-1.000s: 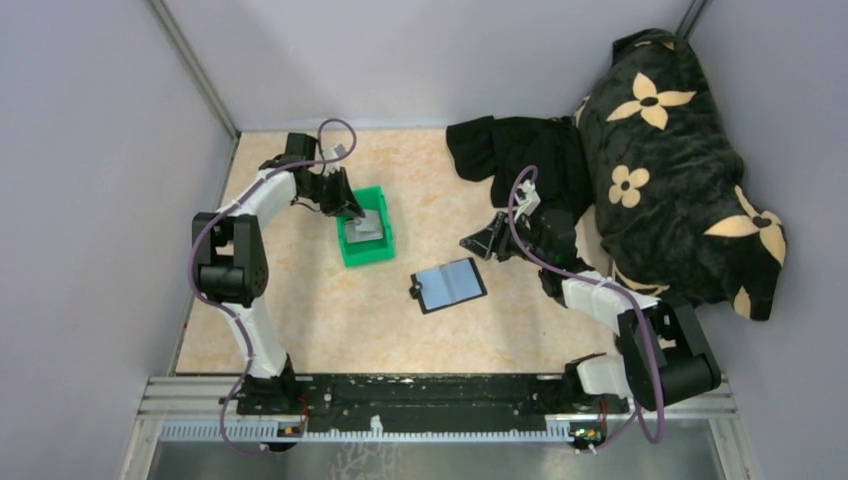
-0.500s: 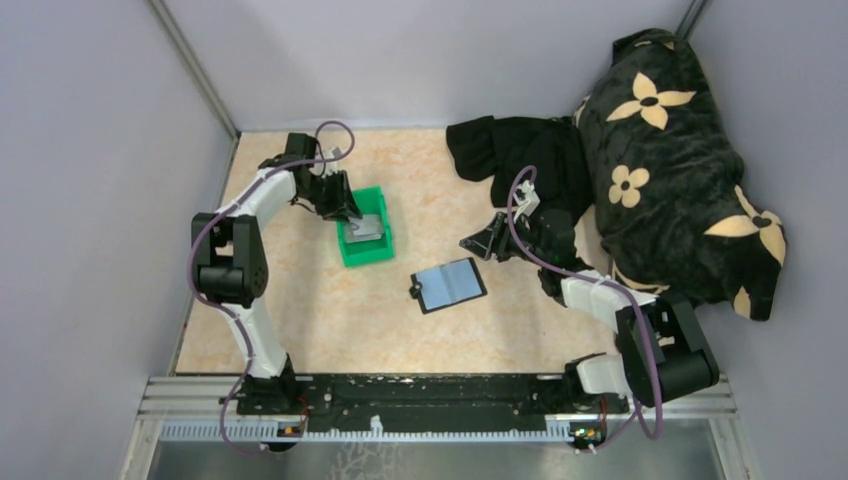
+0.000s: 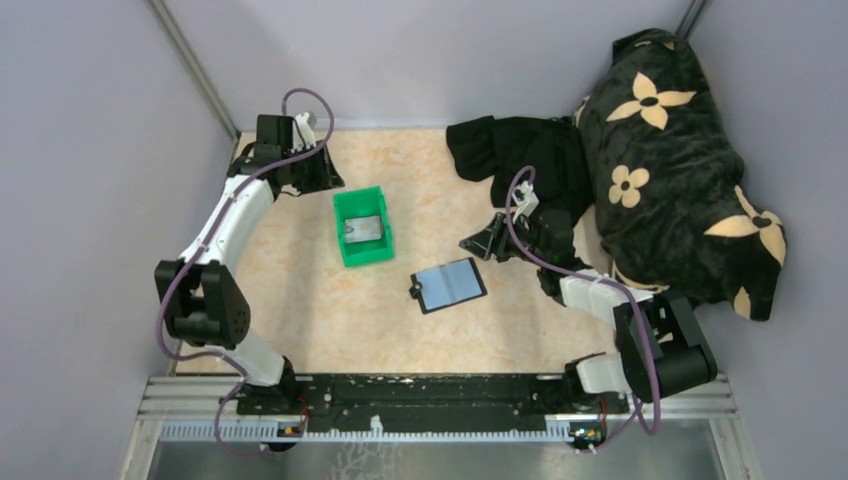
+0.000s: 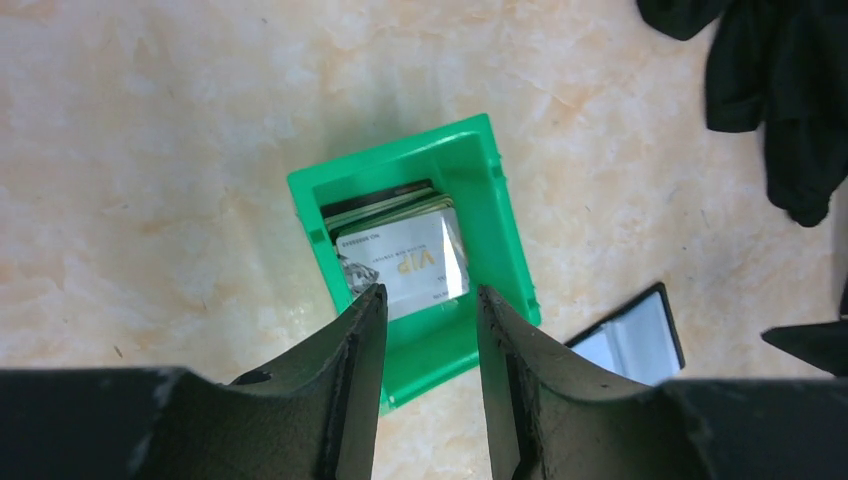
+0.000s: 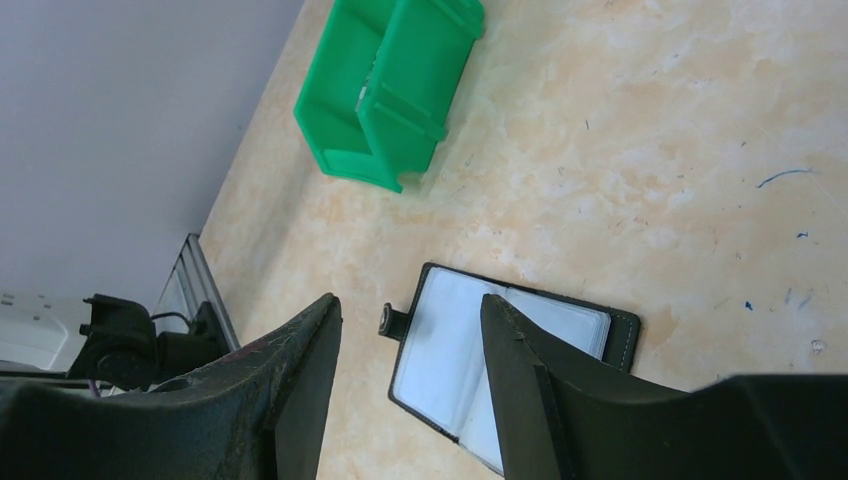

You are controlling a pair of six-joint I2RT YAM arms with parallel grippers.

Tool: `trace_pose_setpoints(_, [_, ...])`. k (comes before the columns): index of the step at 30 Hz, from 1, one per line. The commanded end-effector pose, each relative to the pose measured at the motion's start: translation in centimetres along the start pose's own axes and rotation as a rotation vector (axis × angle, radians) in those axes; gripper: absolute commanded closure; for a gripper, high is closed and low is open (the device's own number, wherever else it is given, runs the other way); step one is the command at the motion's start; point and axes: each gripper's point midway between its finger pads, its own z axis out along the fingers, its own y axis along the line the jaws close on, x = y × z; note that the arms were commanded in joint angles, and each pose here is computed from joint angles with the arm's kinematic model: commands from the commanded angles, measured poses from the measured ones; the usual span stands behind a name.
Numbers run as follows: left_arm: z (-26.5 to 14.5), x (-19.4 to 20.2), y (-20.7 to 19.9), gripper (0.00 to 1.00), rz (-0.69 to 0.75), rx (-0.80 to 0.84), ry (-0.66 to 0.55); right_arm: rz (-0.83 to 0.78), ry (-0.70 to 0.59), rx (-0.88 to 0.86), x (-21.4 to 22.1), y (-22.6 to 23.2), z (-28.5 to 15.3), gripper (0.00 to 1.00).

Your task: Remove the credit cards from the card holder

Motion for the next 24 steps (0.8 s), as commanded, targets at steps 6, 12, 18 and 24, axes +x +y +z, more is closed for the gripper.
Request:
trace_pose_setpoints(6, [-2.1, 0.6, -6.5, 0.59, 0.268, -0.176, -0.322, -0.040, -0.023, -0.008, -1.6, 0.0, 0.7, 0.46])
trace_pose_setpoints(12, [-3.9, 2.3, -8.2, 0.52, 0.150, -0.089, -0.564, -0.056, -0.016, 0.105, -1.1, -1.6, 1.1, 0.46])
trace_pose_setpoints(18, [-6.0, 5.9, -7.0, 0.34, 0.116, 0.017, -0.649, -0.207, 0.026, 0.320, -0.5, -3.0, 0.7, 0.46])
trace_pose_setpoints(24, [-4.7, 9.5, -6.9, 0.29, 0.109, 0.019, -0.524, -0.280, 0.152, 0.305, 4.6, -0.1, 2.3, 0.50])
